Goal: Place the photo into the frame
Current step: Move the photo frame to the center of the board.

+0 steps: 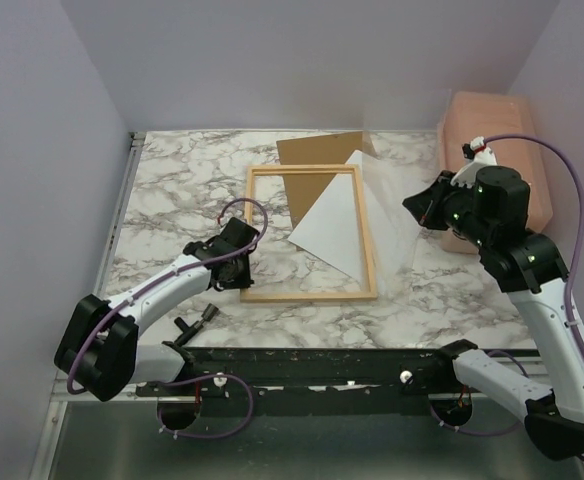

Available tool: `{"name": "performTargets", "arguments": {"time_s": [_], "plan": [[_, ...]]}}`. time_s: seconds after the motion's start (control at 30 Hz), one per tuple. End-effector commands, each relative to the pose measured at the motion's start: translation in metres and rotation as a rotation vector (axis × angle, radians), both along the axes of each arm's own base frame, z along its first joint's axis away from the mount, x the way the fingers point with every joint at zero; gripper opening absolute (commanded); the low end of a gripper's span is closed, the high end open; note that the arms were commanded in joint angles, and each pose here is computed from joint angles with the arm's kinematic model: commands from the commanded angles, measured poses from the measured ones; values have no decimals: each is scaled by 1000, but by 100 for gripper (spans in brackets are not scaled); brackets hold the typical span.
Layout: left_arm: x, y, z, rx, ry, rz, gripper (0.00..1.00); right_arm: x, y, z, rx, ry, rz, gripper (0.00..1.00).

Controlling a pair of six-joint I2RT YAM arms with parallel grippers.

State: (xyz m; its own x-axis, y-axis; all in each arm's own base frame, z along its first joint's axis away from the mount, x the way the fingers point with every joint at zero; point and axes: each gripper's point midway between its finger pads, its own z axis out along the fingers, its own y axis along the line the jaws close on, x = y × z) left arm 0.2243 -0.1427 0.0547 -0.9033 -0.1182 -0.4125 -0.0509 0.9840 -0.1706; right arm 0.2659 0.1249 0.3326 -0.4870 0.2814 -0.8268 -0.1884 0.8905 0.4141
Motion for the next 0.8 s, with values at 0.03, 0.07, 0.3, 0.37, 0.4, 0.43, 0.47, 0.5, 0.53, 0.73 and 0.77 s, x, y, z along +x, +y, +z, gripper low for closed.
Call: {"name": "performTargets", "arguments": {"time_s": [0.03, 0.07, 0.3, 0.37, 0.4, 0.43, 0.47, 0.5, 0.53, 0.73, 0.77], "plan": [[-3, -14, 10, -7, -46, -61, 0, -8, 5, 51, 71, -119, 33, 1], [-5, -17, 10, -12, -46, -66, 0, -9, 5, 54, 74, -126, 36, 1], [-21, -37, 10, -51, -34, -104, 0, -18, 8, 84, 109, -179, 63, 1], [-27, -42, 8, -59, -22, -106, 0, -19, 9, 88, 119, -187, 71, 1], [-29, -45, 7, -66, -22, -111, 0, -19, 10, 88, 123, -190, 74, 1], [-31, -45, 6, -63, -15, -109, 0, -19, 11, 88, 125, -190, 77, 1], [-33, -45, 4, -61, -7, -105, 0, -18, 11, 84, 125, -183, 77, 1], [-35, -46, 3, -61, -4, -108, 0, -17, 12, 80, 125, -174, 79, 1], [-36, -46, 2, -62, 1, -109, 0, -16, 13, 77, 125, -166, 81, 1], [-42, -51, 7, -89, -3, -132, 38, -11, 17, 58, 126, -134, 88, 1], [-42, -52, 10, -100, -11, -135, 51, -11, 18, 57, 128, -134, 90, 1]]}}
